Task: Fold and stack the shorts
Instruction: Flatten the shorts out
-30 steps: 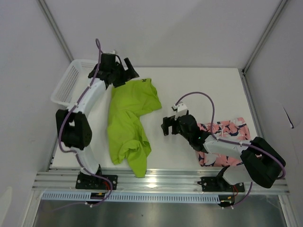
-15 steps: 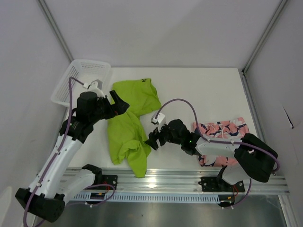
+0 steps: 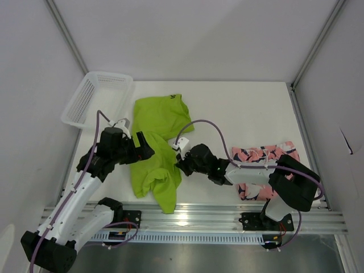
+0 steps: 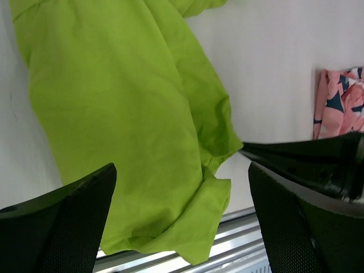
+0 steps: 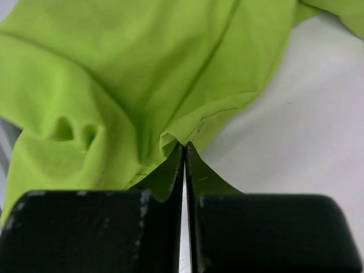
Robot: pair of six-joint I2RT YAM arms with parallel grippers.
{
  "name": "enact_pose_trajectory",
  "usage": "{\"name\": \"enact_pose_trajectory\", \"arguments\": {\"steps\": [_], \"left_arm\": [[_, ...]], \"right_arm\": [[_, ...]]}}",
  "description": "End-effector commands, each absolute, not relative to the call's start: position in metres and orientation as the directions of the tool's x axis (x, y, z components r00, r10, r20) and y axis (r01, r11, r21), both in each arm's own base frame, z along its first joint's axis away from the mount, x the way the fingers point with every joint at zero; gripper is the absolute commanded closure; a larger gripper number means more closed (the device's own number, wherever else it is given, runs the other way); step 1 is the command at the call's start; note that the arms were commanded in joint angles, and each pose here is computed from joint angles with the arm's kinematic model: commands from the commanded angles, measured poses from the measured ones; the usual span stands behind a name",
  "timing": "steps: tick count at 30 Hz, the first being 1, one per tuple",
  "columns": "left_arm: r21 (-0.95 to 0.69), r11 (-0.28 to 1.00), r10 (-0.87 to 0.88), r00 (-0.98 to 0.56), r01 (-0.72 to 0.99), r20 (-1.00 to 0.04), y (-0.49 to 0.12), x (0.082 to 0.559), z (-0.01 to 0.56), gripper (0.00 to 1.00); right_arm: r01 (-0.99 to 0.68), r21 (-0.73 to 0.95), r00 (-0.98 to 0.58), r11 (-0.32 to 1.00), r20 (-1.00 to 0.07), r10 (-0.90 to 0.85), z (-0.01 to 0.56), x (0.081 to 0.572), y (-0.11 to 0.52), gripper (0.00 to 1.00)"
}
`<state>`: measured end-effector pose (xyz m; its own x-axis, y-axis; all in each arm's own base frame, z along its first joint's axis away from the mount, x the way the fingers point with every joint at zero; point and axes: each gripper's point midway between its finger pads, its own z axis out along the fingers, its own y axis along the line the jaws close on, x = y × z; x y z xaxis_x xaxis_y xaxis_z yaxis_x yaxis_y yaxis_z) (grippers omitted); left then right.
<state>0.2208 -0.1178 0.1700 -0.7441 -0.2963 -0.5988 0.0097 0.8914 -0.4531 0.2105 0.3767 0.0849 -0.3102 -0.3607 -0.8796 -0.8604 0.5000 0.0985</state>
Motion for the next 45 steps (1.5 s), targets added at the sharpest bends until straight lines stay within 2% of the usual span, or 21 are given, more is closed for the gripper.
{"name": "enact_pose_trajectory", "arguments": {"steps": [1,5,7,12,20,23,25,28,29,30,31,34,37,41,45], "left_arm": [[-0.46,0.884,-0.247,-0.752,0.083,-0.612,-0.125,0.212,0.173,0.01],[-0.471,0.874,-0.225,-0.76,0.119,-0.61,-0.137,0.213,0.17,0.01],[-0.475,0.871,-0.215,-0.772,0.125,-0.598,-0.146,0.216,0.164,0.01],[-0.466,0.869,-0.16,-0.798,0.165,-0.581,-0.176,0.219,0.151,0.01],[-0.384,0.899,-0.035,-0.838,0.212,-0.544,-0.218,0.223,0.122,0.01],[-0.314,0.924,0.016,-0.841,0.22,-0.54,-0.223,0.221,0.112,0.01],[-0.297,0.927,0.035,-0.841,0.23,-0.54,-0.225,0.218,0.11,0.01],[-0.297,0.926,0.035,-0.834,0.235,-0.551,-0.225,0.216,0.111,0.01],[-0.297,0.926,0.029,-0.828,0.234,-0.561,-0.223,0.215,0.114,0.01],[-0.294,0.928,0.024,-0.824,0.229,-0.566,-0.22,0.215,0.116,0.01],[-0.29,0.929,0.021,-0.818,0.228,-0.574,-0.218,0.215,0.118,0.01],[-0.28,0.937,-0.012,-0.785,0.207,-0.619,-0.207,0.218,0.14,0.01],[-0.273,0.943,-0.039,-0.753,0.189,-0.657,-0.197,0.221,0.163,0.01],[-0.261,0.949,-0.045,-0.741,0.178,-0.67,-0.185,0.228,0.177,0.01],[-0.262,0.954,-0.073,-0.737,0.145,-0.672,-0.169,0.232,0.182,0.01]], "right_arm": [[-0.77,0.096,-0.312,0.631,-0.919,-0.242,0.114,0.244,0.365,1.0],[-0.613,0.191,-0.381,0.767,-0.922,-0.075,0.126,0.287,0.315,1.0],[-0.56,0.258,-0.391,0.787,-0.92,0.023,0.135,0.292,0.294,1.0],[-0.404,0.286,-0.416,0.869,-0.904,0.104,0.129,0.315,0.251,1.0],[-0.282,0.284,-0.465,0.916,-0.876,0.128,0.114,0.331,0.236,1.0],[-0.154,0.298,-0.461,0.942,-0.865,0.198,0.113,0.342,0.211,1.0],[-0.035,0.356,-0.445,0.934,-0.843,0.304,0.11,0.35,0.187,1.0],[-0.002,0.423,-0.418,0.906,-0.823,0.384,0.113,0.353,0.174,1.0],[-0.021,0.419,-0.444,0.908,-0.817,0.367,0.111,0.351,0.177,0.98],[-0.056,0.402,-0.469,0.914,-0.818,0.331,0.111,0.349,0.182,0.91],[-0.128,0.372,-0.48,0.919,-0.834,0.271,0.121,0.351,0.192,0.72],[-0.194,0.331,-0.485,0.924,-0.851,0.203,0.126,0.341,0.199,0.23],[-0.288,0.302,-0.422,0.909,-0.892,0.163,0.152,0.328,0.208,0.19],[-0.394,0.277,-0.435,0.876,-0.896,0.088,0.18,0.296,0.224,0.2],[-0.538,0.222,-0.472,0.814,-0.879,-0.072,0.165,0.248,0.249,0.21]]}}
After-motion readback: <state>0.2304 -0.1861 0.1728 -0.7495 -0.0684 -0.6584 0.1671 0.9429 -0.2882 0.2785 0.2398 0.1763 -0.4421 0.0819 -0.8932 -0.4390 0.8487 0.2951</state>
